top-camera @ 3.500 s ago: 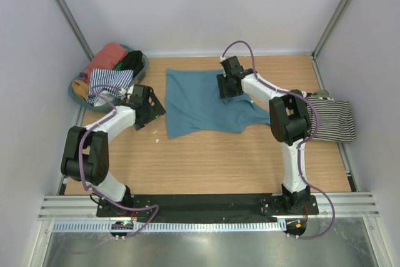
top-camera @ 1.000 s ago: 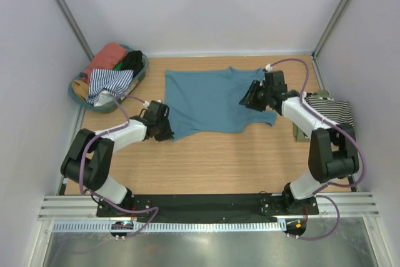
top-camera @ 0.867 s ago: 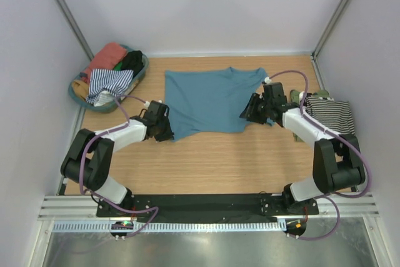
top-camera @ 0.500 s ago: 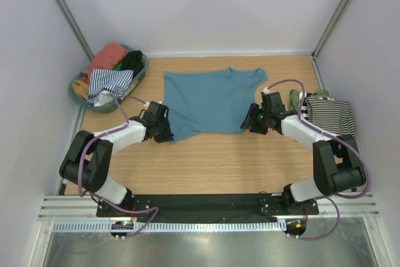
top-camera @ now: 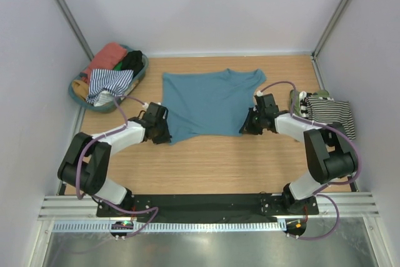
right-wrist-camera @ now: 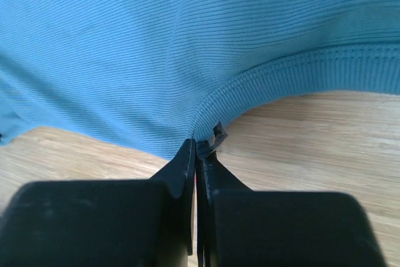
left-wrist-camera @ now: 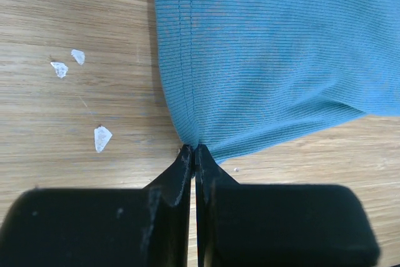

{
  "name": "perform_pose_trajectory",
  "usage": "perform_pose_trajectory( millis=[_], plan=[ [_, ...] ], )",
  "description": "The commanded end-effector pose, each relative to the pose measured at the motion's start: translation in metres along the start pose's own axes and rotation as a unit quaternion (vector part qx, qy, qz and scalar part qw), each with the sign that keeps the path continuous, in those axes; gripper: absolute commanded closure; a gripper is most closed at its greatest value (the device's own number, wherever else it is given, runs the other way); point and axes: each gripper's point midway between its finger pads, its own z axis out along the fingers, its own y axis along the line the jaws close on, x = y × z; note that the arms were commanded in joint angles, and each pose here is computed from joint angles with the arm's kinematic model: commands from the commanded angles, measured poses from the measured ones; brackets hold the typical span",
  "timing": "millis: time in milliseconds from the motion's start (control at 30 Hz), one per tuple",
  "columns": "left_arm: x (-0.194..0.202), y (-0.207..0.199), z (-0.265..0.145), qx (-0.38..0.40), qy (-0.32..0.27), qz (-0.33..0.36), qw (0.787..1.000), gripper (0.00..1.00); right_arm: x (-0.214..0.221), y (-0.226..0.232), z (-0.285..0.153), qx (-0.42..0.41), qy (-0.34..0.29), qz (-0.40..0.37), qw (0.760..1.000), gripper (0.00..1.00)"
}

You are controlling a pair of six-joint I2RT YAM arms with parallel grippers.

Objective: Fold and stack the tank tops
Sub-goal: Flatten the tank top out, then fold the tank top

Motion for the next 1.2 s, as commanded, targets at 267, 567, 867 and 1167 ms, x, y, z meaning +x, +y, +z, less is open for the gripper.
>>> perform_pose_trajectory(
  millis=[267,567,867,1167],
  plan=[
    [-0.007,0.041,-0.019,-0.106,-0.04,-0.013,0.993,1.0,-0.033,-0.007,-0.019,0.052,-0.073,0.0,0.996,0.99],
    [0.002,0.022,-0.022,-0.039,-0.045,-0.03,0.998,0.5,-0.023,0.013,-0.02,-0.012,-0.061,-0.006,0.998,0.64],
    [0.016,0.018,-0.029,-0.022,-0.056,-0.039,0.997,0.48,0.01,0.031,-0.023,-0.076,-0.027,-0.026,0.996,0.55],
    [0.002,0.024,-0.016,-0.065,-0.065,-0.025,0.995,0.51,0.026,0.031,-0.009,-0.071,-0.004,-0.041,0.997,0.55]
  ],
)
